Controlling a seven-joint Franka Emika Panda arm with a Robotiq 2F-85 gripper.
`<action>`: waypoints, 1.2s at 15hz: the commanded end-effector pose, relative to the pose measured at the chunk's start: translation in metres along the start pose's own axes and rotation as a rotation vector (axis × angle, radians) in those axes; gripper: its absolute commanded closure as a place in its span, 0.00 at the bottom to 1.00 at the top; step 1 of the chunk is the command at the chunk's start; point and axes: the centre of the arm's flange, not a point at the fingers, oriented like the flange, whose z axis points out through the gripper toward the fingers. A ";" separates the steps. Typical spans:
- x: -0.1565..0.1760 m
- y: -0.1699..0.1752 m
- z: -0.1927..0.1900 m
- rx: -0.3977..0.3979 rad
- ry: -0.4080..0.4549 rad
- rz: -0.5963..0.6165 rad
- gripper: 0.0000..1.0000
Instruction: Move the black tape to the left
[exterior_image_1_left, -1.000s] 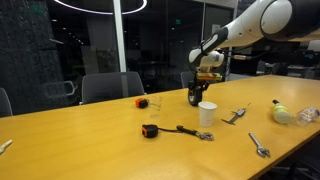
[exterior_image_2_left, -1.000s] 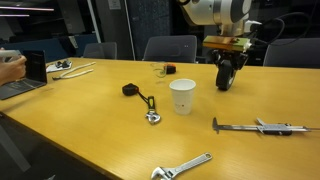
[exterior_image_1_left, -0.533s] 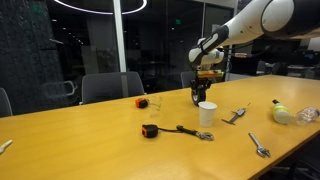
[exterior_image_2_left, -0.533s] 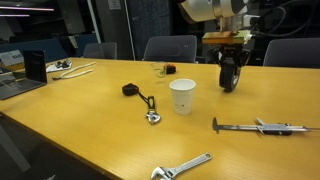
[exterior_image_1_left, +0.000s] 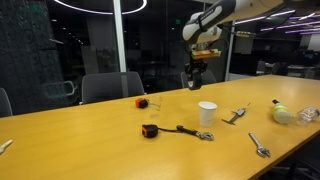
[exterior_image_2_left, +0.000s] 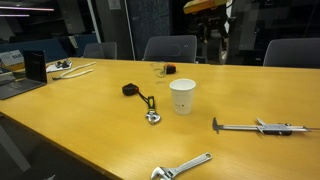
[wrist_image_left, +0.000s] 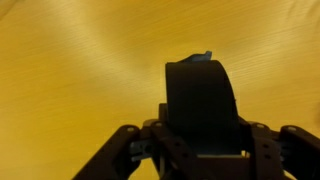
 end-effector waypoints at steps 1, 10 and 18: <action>-0.052 -0.044 -0.068 0.029 0.021 -0.106 0.72; -0.198 -0.216 -0.153 0.209 0.024 -0.490 0.72; -0.301 -0.318 -0.124 0.439 -0.088 -0.750 0.72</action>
